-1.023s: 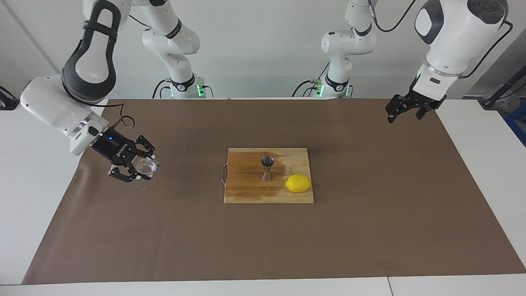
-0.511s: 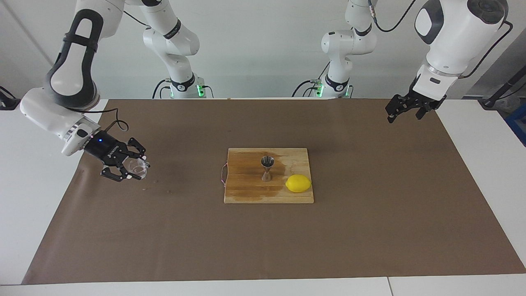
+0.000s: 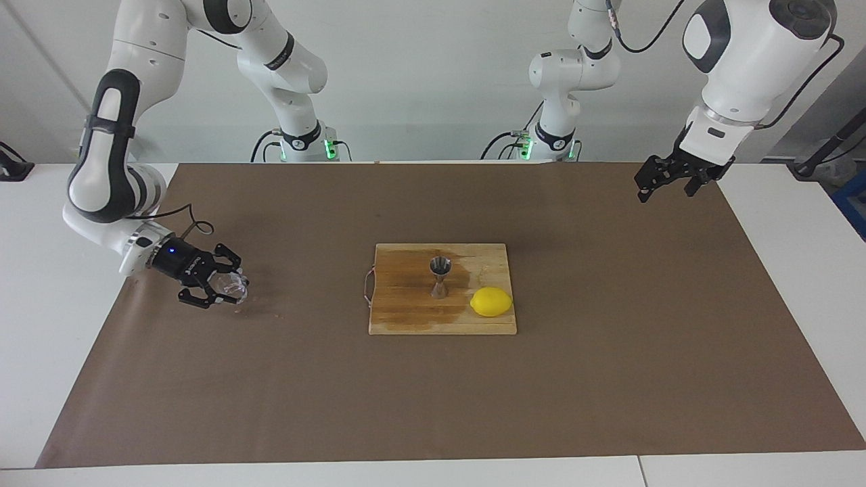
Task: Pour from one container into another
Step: 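Carry the glass cup with the right gripper off the board, then lower the glass cup onto the table and open the right gripper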
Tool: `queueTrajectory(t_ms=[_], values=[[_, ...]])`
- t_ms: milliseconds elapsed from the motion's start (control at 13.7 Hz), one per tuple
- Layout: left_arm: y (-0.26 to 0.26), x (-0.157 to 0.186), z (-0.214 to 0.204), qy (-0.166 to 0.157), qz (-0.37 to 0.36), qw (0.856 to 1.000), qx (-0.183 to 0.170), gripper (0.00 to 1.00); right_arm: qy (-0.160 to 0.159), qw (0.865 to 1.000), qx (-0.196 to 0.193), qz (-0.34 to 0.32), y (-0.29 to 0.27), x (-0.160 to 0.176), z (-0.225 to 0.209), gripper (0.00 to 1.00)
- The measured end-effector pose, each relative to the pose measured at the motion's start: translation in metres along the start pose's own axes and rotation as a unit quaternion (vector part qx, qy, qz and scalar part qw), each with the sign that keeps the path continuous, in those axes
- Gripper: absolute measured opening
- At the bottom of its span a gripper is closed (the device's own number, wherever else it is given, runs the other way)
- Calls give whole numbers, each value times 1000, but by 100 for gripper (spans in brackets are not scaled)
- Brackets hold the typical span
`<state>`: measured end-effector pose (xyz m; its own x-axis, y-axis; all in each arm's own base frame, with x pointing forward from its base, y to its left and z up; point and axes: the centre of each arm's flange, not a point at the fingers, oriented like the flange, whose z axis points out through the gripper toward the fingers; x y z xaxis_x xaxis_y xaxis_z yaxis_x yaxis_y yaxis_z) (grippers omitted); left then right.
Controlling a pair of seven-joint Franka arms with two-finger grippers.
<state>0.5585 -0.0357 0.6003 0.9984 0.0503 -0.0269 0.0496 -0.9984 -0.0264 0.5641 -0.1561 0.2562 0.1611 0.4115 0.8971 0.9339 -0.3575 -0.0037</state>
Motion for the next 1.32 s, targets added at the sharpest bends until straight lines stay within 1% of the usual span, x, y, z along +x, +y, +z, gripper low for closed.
queueTrajectory(t_ms=[219, 731, 1023, 1169, 1242, 1315], values=[[0, 0, 0, 0, 0, 1000, 0, 100, 12, 1000, -10, 7, -4, -13, 2, 46], [0, 0, 0, 0, 0, 1000, 0, 100, 13, 1000, -21, 3, -12, -40, -11, 46], [0, 0, 0, 0, 0, 1000, 0, 100, 13, 1000, -20, -3, -13, -45, -9, 46], [0, 0, 0, 0, 0, 1000, 0, 100, 13, 1000, -20, -3, -13, -45, -9, 49], [0, 0, 0, 0, 0, 1000, 0, 100, 13, 1000, -20, -4, -13, -45, -9, 58], [0, 0, 0, 0, 0, 1000, 0, 100, 13, 1000, -20, -4, -13, -45, -9, 58]])
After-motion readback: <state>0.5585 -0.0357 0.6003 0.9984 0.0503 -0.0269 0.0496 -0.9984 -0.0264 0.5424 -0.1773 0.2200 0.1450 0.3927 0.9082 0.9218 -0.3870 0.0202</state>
